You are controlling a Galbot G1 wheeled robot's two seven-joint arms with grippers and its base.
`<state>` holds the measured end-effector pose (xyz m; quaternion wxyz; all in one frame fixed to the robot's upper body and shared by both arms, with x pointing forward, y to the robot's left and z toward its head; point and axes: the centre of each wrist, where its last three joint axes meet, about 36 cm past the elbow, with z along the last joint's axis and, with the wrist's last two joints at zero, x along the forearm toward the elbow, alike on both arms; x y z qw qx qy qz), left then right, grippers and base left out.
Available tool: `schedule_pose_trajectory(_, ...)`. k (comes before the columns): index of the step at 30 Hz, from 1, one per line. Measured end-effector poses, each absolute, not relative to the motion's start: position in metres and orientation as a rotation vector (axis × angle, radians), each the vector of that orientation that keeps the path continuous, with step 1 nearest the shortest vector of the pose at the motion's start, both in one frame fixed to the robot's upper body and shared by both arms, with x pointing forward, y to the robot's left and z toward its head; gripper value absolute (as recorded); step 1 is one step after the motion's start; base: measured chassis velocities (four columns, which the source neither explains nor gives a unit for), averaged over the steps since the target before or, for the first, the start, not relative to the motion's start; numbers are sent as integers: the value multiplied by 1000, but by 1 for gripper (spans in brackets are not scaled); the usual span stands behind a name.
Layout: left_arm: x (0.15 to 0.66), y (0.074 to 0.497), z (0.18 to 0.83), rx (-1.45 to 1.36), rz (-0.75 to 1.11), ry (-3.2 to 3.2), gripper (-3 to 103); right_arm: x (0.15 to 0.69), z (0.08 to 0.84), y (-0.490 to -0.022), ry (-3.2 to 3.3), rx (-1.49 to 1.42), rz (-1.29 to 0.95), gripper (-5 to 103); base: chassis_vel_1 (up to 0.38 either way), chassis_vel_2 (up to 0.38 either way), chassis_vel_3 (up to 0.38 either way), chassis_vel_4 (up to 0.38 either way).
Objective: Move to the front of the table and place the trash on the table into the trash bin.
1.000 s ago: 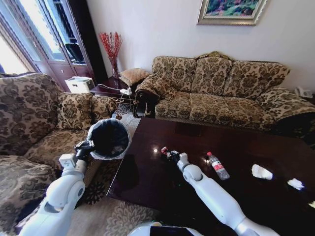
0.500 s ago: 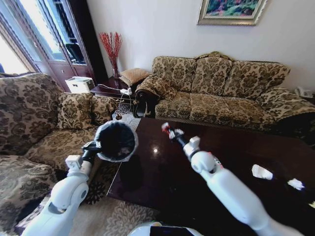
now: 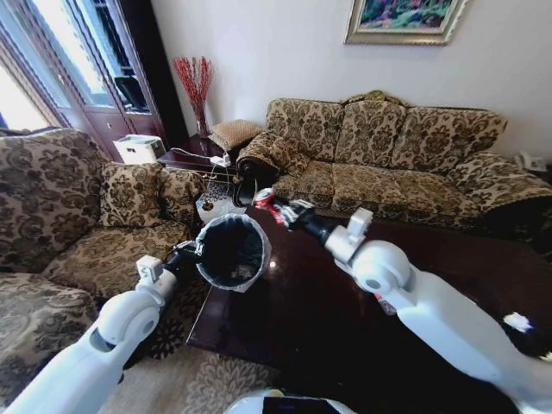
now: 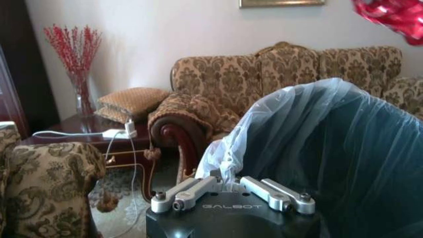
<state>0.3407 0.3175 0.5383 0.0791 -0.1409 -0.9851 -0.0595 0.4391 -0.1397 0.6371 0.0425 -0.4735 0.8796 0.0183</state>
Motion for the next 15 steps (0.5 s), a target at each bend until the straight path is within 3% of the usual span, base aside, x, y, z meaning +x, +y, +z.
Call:
schedule_pose_trajectory(9, 358, 316, 545, -458, -184, -2910, 0, 442, 633, -88, 2636, -1624, 16, 9, 0, 0, 0, 0)
schedule_pose_trajectory(15, 358, 319, 543, -443, -173, -2907, 0, 441, 610, -79, 2683, -1627, -75, 6, 0, 0, 0, 0)
